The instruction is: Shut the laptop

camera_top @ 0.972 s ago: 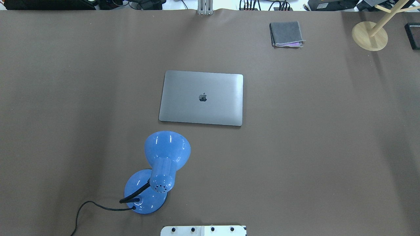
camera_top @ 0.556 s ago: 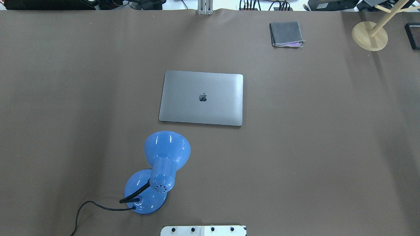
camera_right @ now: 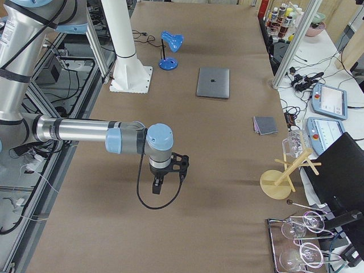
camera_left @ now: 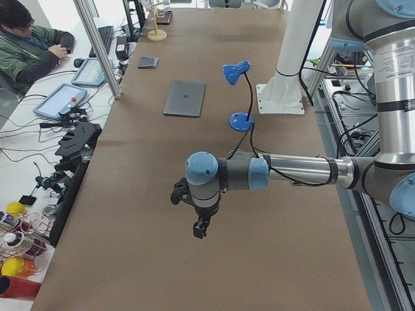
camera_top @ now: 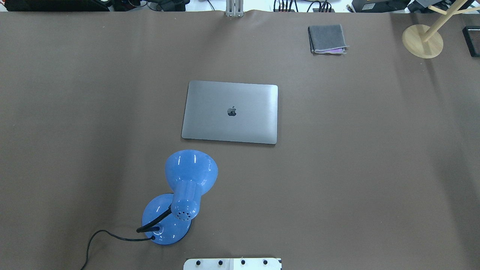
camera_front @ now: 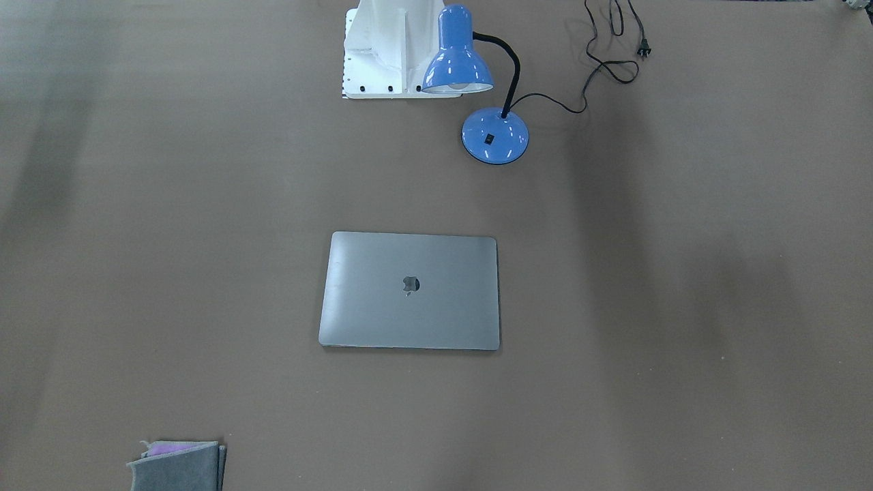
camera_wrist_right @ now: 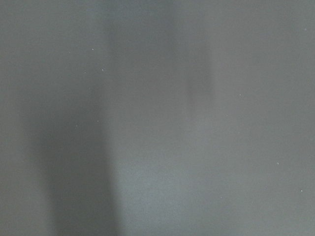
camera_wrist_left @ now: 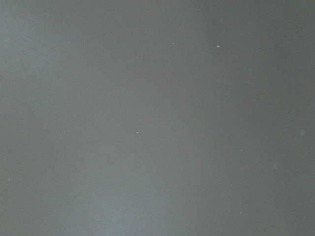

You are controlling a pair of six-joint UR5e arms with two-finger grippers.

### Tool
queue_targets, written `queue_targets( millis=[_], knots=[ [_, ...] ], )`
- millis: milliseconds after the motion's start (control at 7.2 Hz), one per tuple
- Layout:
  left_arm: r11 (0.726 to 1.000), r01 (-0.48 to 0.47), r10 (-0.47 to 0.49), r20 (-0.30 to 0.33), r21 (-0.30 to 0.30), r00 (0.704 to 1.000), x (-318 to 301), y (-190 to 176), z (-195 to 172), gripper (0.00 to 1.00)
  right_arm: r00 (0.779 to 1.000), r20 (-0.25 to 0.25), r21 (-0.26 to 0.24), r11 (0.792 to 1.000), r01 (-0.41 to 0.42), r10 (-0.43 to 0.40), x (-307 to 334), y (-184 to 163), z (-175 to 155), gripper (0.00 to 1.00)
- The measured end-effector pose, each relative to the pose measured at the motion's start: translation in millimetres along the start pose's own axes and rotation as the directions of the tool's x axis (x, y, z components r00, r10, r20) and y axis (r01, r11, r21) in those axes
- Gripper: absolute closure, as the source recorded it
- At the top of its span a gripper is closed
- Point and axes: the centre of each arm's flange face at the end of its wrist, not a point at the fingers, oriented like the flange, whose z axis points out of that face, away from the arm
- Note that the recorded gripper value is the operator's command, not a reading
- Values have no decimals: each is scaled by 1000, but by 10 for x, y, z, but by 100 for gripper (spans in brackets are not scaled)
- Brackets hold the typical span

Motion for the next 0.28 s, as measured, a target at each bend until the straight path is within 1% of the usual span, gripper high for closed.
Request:
queue_targets(
  millis=[278],
  knots=[
    [1000,-5,5,2,6,1000,22,-14,-29,1,1000,0,0,1000,0,0,0,0,0,0]
  ],
)
